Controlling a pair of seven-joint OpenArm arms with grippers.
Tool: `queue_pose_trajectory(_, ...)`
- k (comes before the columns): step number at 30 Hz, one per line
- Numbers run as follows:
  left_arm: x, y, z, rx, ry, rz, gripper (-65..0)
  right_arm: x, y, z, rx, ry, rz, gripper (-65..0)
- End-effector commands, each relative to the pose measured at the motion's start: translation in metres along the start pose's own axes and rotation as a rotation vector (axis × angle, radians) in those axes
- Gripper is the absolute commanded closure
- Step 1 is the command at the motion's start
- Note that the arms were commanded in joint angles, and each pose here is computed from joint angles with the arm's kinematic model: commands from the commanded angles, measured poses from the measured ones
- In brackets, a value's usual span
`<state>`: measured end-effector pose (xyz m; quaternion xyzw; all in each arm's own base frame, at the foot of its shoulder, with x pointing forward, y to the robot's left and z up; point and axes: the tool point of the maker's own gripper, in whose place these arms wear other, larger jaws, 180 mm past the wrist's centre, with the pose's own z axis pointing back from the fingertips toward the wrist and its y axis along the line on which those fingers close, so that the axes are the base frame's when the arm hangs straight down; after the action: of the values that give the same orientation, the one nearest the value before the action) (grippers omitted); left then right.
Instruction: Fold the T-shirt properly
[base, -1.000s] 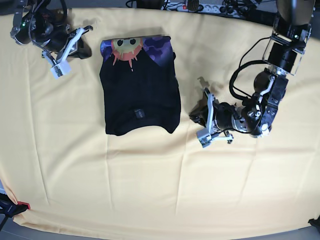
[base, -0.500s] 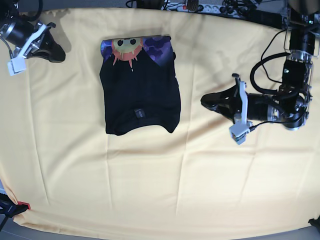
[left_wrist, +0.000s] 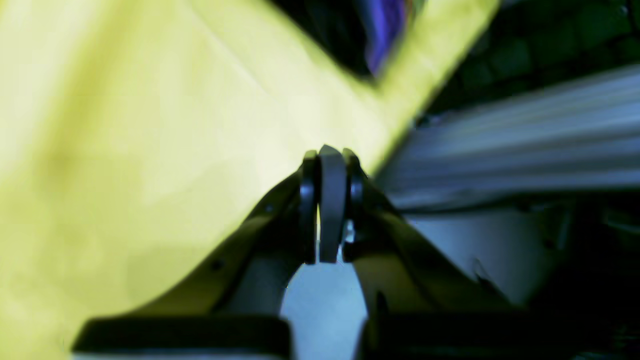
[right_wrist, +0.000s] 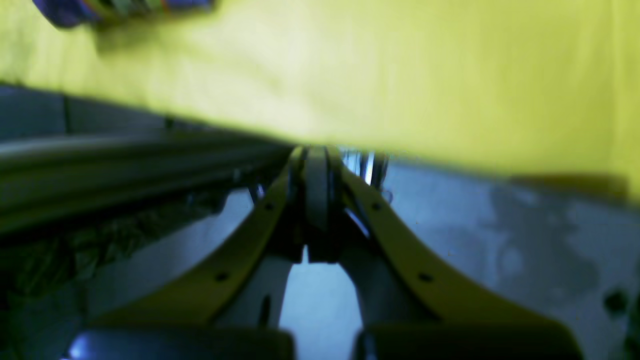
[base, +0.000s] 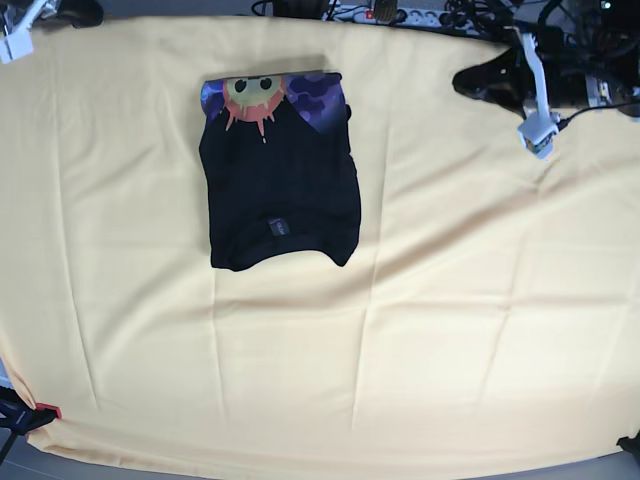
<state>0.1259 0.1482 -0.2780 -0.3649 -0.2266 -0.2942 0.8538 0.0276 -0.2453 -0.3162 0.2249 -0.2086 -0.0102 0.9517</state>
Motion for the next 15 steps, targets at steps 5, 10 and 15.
queue_pose_trajectory(5, -0.076, -0.043, 0.012, -0.056, 0.168, 0.211, 0.0, -0.039, 0.005, 0.022, -0.009, 0.121, -0.051, 0.0)
queue_pose_trajectory(10, -0.158, -0.077, 0.013, -0.025, 0.340, 0.387, 0.0, -0.077, 0.024, 0.019, 0.071, 0.244, -0.116, 0.0)
queue_pose_trajectory(15, -0.218, -0.089, -0.006, 0.002, 0.361, 0.590, 0.0, -0.127, 0.032, -0.016, 0.119, 0.370, -0.184, 0.0)
